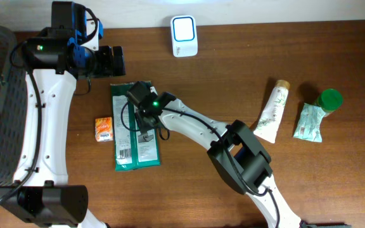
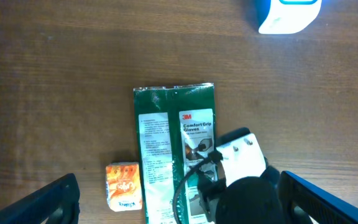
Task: Scan the item barcode
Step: 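Reach the right gripper to the green 3M gloves pack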
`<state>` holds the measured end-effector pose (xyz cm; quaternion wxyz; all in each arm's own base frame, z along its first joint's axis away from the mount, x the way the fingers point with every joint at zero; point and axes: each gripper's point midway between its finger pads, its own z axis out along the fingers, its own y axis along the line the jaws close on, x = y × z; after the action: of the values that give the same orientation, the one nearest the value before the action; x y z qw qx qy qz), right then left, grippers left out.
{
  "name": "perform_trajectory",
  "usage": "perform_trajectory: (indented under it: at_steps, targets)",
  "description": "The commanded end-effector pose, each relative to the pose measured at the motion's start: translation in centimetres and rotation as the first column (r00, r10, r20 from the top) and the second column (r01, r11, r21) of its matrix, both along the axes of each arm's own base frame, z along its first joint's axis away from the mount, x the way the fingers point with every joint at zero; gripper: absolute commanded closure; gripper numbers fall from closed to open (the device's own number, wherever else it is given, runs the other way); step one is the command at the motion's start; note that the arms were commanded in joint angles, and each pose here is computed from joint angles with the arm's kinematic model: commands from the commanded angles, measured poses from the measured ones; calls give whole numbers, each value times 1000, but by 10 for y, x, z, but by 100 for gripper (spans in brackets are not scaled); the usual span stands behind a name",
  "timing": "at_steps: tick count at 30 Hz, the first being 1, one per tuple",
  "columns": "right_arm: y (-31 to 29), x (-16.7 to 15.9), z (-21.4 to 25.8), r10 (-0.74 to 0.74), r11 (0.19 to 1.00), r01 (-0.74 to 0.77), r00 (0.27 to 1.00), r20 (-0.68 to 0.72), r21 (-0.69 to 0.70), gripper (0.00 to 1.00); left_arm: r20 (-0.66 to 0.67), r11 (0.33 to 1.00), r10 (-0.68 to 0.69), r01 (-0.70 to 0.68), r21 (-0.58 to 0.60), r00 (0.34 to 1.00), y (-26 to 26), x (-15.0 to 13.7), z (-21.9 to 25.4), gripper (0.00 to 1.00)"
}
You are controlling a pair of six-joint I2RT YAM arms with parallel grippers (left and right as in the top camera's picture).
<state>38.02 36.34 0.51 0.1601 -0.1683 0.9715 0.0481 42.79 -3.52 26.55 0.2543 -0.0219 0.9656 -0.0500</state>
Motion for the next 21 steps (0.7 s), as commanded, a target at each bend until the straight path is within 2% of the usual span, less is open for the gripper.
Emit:
perform_trajectory:
  at_steps: [1, 4, 6, 9, 14, 15, 16, 17, 18, 20, 21]
  targets:
    - [-43, 8, -16, -100, 985, 100, 995, 4, -144, 30, 23, 1000, -8, 8, 1, 1000, -1, -1, 9, 1]
    - [-83, 14, -17, -173, 967, 159, 983, -57, -200, 28, 23, 1000, -8, 8, 1, 1000, -1, -1, 9, 1]
    - [-118, 20, -8, -216, 962, 181, 962, -166, -204, 25, 24, 1000, -12, 12, -6, 1000, -3, -1, 9, 1]
    - [-119, 28, 17, -89, 996, 81, 956, -280, -40, 26, 27, 999, -23, 23, -25, 999, -7, 0, 10, 1]
    - [-124, 29, 95, 68, 988, -24, 956, -284, 153, 26, 26, 999, -22, 23, -24, 999, -6, 0, 10, 1]
    - [-122, 25, 96, 74, 986, -25, 952, -296, 166, 30, 29, 1000, -21, 21, -20, 999, -6, 0, 10, 1]
    - [-121, 25, 90, 65, 986, -16, 950, -304, 163, 36, 9, 1000, -11, 12, -4, 1000, -3, -2, 6, 26]
    - [-125, 30, 81, 8, 985, 46, 950, -312, 166, 37, -65, 1000, -8, 8, -3, 998, -2, -6, -16, 62]
    - [-128, 34, 80, -13, 983, 69, 950, -311, 169, 37, -107, 1000, -11, 10, -4, 994, -3, -8, -29, 72]
    - [-134, 39, 81, -39, 974, 109, 945, -324, 200, 37, -182, 999, -26, 20, -37, 983, -10, -11, -57, 99]
    - [-137, 41, 82, -41, 963, 128, 938, -344, 236, 38, -224, 997, -23, 7, -74, 974, -15, -11, -74, 100]
